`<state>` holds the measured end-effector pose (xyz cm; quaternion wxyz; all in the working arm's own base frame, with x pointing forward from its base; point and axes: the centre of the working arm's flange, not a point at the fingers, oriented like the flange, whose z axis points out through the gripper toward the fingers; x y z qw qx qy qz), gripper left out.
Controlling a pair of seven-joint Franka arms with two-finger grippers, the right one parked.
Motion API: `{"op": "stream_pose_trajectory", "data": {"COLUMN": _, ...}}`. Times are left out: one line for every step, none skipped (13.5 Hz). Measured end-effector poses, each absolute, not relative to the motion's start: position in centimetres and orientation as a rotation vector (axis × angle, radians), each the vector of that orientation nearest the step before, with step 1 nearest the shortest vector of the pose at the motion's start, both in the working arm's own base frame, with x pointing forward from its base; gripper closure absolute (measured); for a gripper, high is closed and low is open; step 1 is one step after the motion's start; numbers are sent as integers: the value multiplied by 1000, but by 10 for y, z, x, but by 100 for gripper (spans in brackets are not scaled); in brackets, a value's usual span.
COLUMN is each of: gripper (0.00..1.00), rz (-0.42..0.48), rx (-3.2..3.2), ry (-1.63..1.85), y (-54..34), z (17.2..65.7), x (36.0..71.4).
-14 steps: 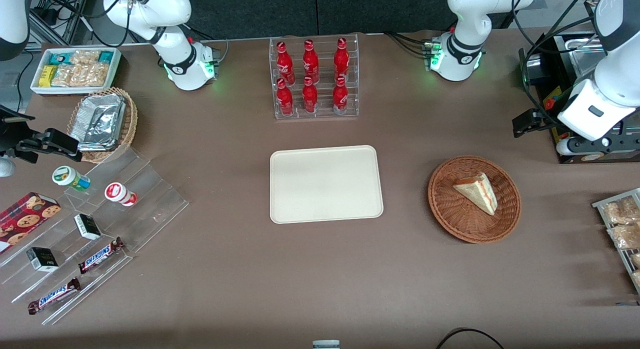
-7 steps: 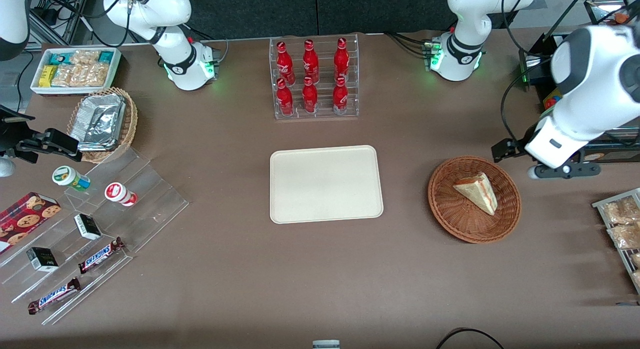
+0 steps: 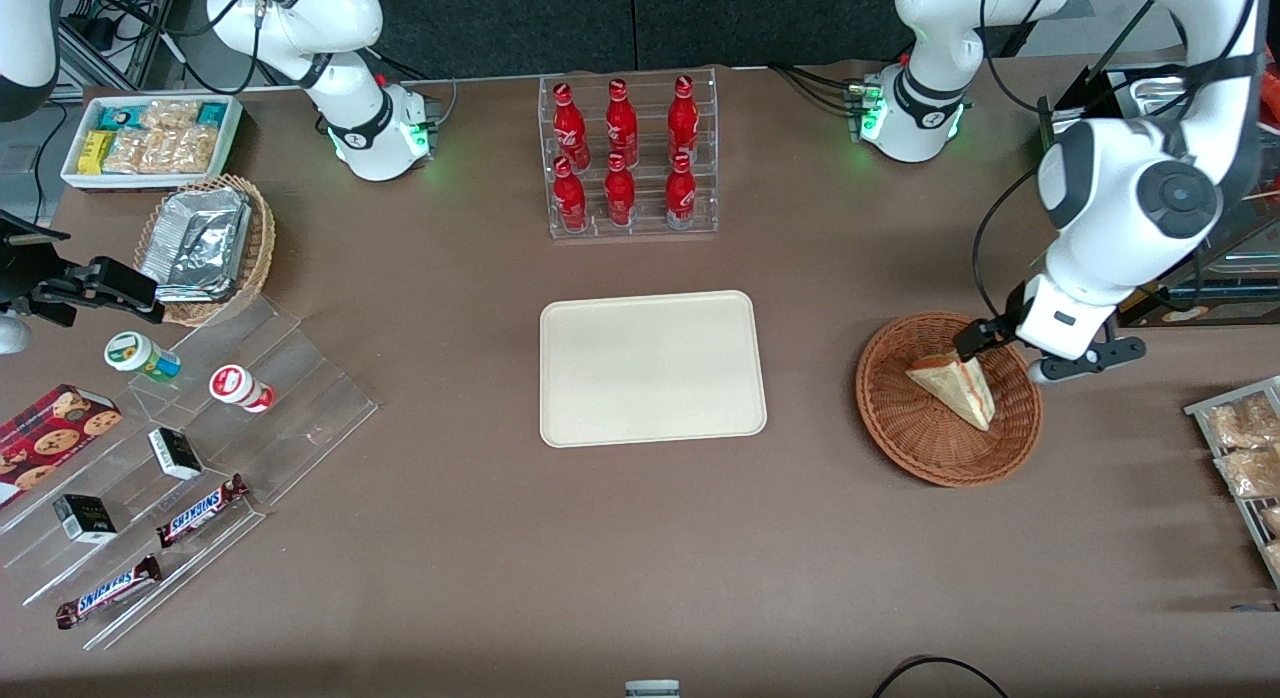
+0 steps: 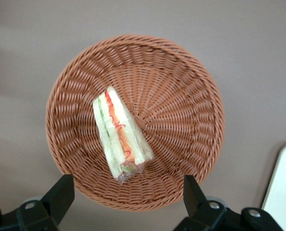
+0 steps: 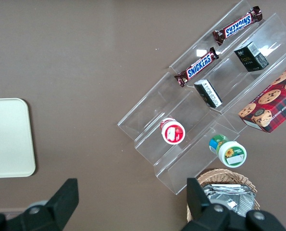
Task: Place sandwich from basket to tray
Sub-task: 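Lower the left gripper onto the sandwich and close it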
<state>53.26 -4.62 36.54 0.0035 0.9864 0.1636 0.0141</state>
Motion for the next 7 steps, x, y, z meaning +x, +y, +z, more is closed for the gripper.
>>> {"op": "stream_pose_trajectory", "data": {"gripper": 0, "rz": 27, "rx": 3081, "ry": 579, "y": -46, "z": 355, "x": 531}}
{"op": "stream_pose_trajectory", "data": {"gripper": 0, "rz": 11, "rx": 3070, "ry": 637, "y": -46, "z": 346, "x": 531}}
{"op": "stream_pose_trajectory", "data": {"gripper": 0, "rz": 14, "rx": 3050, "ry": 711, "y": -45, "z": 338, "x": 531}}
{"op": "stream_pose_trajectory", "data": {"gripper": 0, "rz": 31, "rx": 3025, "ry": 789, "y": -44, "z": 328, "x": 531}}
{"op": "stream_pose_trajectory", "data": {"gripper": 0, "rz": 49, "rx": 3003, "ry": 841, "y": -44, "z": 317, "x": 531}}
{"op": "stream_pose_trajectory", "data": {"gripper": 0, "rz": 51, "rx": 2989, "ry": 875, "y": -44, "z": 304, "x": 530}}
{"op": "stream_pose_trajectory", "data": {"gripper": 0, "rz": 36, "rx": 2982, "ry": 902, "y": -43, "z": 291, "x": 528}}
